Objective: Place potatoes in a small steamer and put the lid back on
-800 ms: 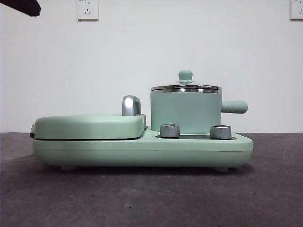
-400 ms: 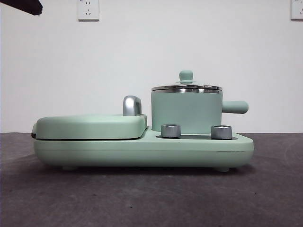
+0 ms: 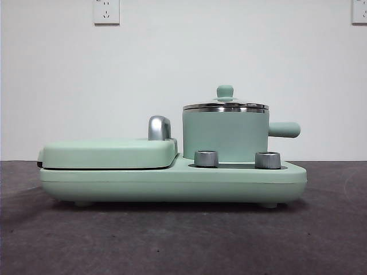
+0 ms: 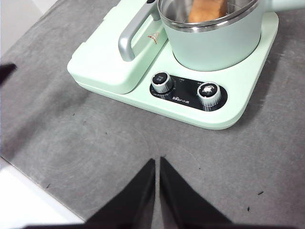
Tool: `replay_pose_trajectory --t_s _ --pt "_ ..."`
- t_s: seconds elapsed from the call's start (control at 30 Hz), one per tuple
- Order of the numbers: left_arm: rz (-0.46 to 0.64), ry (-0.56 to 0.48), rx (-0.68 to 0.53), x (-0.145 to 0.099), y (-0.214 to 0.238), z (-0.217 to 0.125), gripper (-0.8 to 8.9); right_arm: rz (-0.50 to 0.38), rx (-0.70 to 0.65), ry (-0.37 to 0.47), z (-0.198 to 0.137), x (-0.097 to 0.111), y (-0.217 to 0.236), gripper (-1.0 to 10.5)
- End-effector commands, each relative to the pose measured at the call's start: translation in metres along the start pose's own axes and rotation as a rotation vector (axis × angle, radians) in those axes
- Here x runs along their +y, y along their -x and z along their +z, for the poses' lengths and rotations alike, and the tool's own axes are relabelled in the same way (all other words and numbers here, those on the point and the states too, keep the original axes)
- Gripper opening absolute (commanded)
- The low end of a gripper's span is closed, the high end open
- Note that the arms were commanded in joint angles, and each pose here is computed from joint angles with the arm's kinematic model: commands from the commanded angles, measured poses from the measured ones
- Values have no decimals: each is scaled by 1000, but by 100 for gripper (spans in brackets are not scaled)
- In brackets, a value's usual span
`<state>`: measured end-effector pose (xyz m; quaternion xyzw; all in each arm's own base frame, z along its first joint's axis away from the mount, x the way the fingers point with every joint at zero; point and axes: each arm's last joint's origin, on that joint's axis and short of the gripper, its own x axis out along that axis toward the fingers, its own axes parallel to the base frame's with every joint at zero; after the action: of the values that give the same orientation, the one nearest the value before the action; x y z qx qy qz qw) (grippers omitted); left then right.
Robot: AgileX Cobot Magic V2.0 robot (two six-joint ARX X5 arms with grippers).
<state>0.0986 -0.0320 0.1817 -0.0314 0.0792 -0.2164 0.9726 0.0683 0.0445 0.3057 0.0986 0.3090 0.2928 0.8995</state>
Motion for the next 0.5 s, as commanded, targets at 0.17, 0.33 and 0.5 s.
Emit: replay_pose_trajectory --t_s 0.17,0.33,0.5 --pt "91 5 -21 9 1 -21 7 9 -8 3 2 1 0 11" --pt "149 22 15 14 2 -30 7 9 -8 3 2 1 0 11" --pt "208 30 40 16 5 -33 7 9 -8 3 2 1 0 11"
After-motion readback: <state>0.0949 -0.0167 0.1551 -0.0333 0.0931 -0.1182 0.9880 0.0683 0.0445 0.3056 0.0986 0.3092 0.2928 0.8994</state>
